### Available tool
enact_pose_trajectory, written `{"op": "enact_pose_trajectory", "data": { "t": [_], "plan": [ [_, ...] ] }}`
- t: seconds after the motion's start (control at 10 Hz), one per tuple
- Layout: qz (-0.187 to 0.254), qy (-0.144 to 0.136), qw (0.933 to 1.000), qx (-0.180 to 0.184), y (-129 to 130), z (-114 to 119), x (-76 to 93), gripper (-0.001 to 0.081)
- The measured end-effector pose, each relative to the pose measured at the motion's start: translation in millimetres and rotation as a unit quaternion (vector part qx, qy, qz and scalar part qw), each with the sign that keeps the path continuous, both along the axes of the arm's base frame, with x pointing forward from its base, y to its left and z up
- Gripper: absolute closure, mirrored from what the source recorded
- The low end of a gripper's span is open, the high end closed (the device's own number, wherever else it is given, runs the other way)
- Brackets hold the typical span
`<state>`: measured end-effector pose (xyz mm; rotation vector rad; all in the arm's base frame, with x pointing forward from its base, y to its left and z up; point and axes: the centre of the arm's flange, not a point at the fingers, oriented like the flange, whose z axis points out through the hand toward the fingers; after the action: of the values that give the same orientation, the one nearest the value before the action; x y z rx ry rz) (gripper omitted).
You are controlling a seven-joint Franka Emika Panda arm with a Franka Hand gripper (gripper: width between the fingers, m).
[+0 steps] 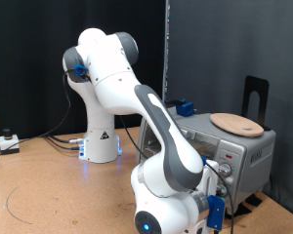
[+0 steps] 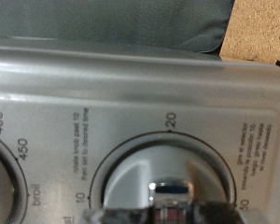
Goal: Make a piece of toast with the oven
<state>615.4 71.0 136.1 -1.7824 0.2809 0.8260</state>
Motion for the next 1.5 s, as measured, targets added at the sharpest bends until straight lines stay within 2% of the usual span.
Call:
{"op": "enact_pose_trajectory", "data": {
  "t": [0.3, 0.4, 0.5, 0.6, 0.7, 1.1, 1.2, 1.5],
  "plan": [
    [-0.001, -0.005, 1.0, 0.0, -0.5, -0.2, 0.1, 0.0717],
    [0.001, -0.029, 0.9996, 0.004, -0.6, 0.3, -0.1, 0.0717],
    [0.003, -0.073, 0.9973, 0.01, -0.6, 3.4, -1.2, 0.0717],
    [0.005, -0.122, 0.9924, 0.011, -0.4, 8.0, -3.5, 0.0717],
    [0.006, -0.158, 0.9874, 0.011, 0.3, 12.4, -6.0, 0.0717],
    [-0.01, -0.234, 0.972, 0.025, -2.4, 15.2, -14.1, 0.0717],
    [-0.015, -0.245, 0.9691, 0.029, -2.9, 14.8, -15.7, 0.0717],
    [-0.018, -0.245, 0.9689, 0.029, -3.2, 14.5, -16.4, 0.0717]
  ]
}}
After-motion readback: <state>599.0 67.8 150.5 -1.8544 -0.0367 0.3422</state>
